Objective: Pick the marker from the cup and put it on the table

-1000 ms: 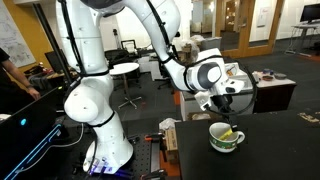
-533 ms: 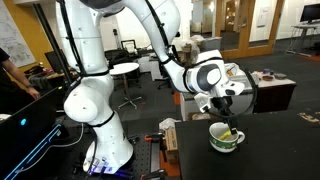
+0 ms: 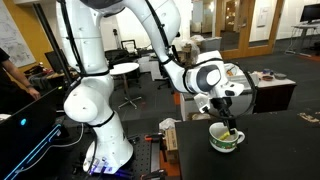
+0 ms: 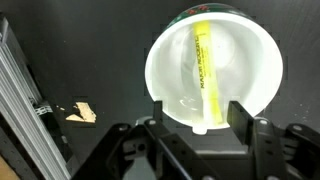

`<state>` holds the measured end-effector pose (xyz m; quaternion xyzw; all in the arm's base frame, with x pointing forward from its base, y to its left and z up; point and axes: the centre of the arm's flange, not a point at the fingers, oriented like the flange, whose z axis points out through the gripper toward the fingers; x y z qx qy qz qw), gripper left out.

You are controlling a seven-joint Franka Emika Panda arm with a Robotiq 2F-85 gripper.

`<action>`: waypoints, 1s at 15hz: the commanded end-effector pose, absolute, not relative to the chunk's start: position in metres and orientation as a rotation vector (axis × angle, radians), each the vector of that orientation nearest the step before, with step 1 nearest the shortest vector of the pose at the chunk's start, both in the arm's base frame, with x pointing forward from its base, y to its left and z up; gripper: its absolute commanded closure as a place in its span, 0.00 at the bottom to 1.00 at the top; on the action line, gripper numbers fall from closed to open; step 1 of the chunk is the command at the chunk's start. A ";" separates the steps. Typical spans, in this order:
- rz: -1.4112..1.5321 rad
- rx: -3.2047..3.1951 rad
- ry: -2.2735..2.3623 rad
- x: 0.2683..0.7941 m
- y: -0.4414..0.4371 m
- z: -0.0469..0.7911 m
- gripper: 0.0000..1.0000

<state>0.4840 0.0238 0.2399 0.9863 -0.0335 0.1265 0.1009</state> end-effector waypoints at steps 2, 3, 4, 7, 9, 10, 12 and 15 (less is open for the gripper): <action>0.377 2.963 -0.044 0.478 0.031 0.233 0.27; 0.378 2.973 -0.036 0.477 0.033 0.230 0.30; 0.375 2.980 -0.025 0.476 0.035 0.227 0.31; 0.367 3.002 -0.016 0.471 0.040 0.218 0.35; 0.359 3.005 -0.023 0.469 0.039 0.213 0.39; 0.358 3.008 -0.024 0.468 0.039 0.211 0.41; 0.353 3.011 -0.027 0.467 0.039 0.208 0.52; 0.360 3.016 -0.031 0.467 0.037 0.207 0.77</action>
